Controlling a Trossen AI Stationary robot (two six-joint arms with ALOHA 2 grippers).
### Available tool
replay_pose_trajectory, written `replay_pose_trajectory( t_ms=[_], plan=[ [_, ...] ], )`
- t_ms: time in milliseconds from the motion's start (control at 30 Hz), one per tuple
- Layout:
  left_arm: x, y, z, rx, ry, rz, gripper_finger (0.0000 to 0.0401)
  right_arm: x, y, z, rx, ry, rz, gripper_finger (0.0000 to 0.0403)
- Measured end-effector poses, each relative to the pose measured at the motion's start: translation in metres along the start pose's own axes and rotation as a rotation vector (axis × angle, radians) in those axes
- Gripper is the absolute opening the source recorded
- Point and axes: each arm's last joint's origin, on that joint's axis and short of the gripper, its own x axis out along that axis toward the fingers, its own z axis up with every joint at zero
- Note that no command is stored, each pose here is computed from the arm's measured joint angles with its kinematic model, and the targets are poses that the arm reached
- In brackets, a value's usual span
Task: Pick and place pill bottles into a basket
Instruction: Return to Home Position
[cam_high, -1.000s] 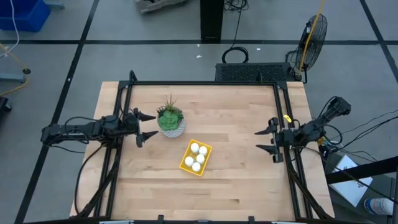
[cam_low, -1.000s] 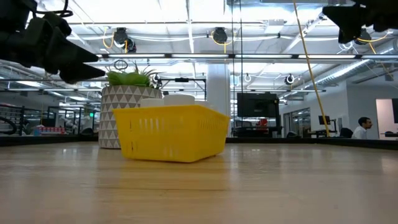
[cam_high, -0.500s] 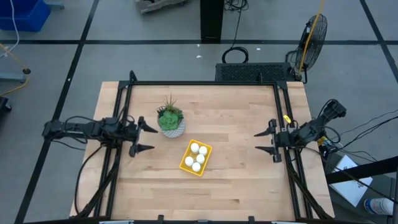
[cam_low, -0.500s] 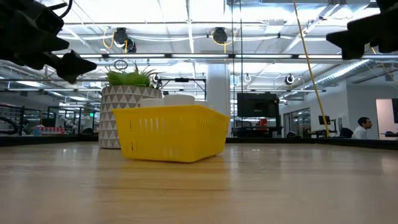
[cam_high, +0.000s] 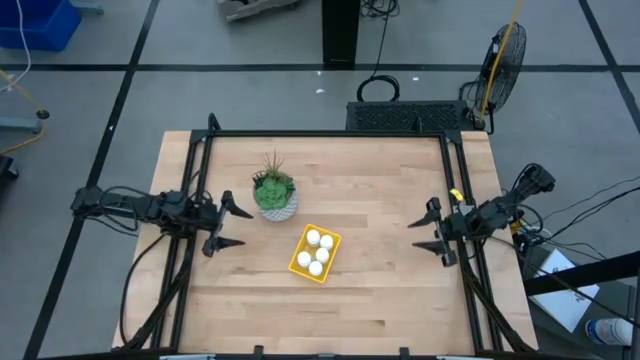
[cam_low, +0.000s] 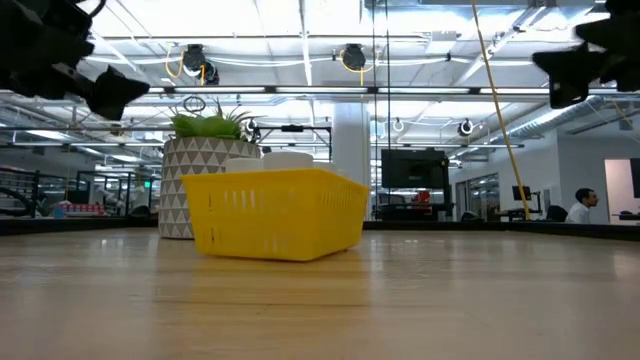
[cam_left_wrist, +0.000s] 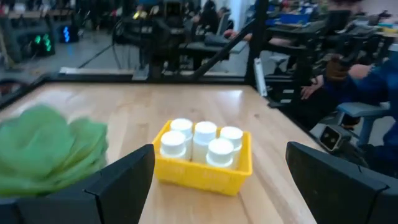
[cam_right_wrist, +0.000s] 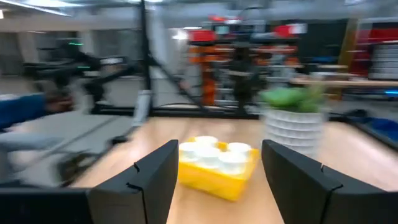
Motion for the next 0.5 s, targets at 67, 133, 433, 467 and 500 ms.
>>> replay_pose_trajectory(
  t_ms=[67,133,433,467,500],
  plan=[
    [0.000,-0.002,0.002,0.031,-0.020,-0.022,0.0365,0.000,0.002,0.000,0.009,-0.001,0.090,0.0221],
    [0.000,-0.004,0.003,0.063,-0.032,-0.047,0.0365,0.000,0.004,0.000,0.020,0.004,0.160,0.0221],
    [0.000,-0.009,0.003,0.055,-0.032,-0.089,0.0365,0.003,-0.003,0.002,-0.013,-0.022,0.127,0.0221],
    [0.000,-0.009,0.003,0.053,-0.031,-0.093,0.0365,0.004,-0.005,0.003,-0.017,-0.030,0.104,0.0221],
    [0.000,-0.009,0.003,0.053,-0.031,-0.095,0.0365,0.005,-0.008,0.003,-0.020,-0.032,0.079,0.0221]
  ],
)
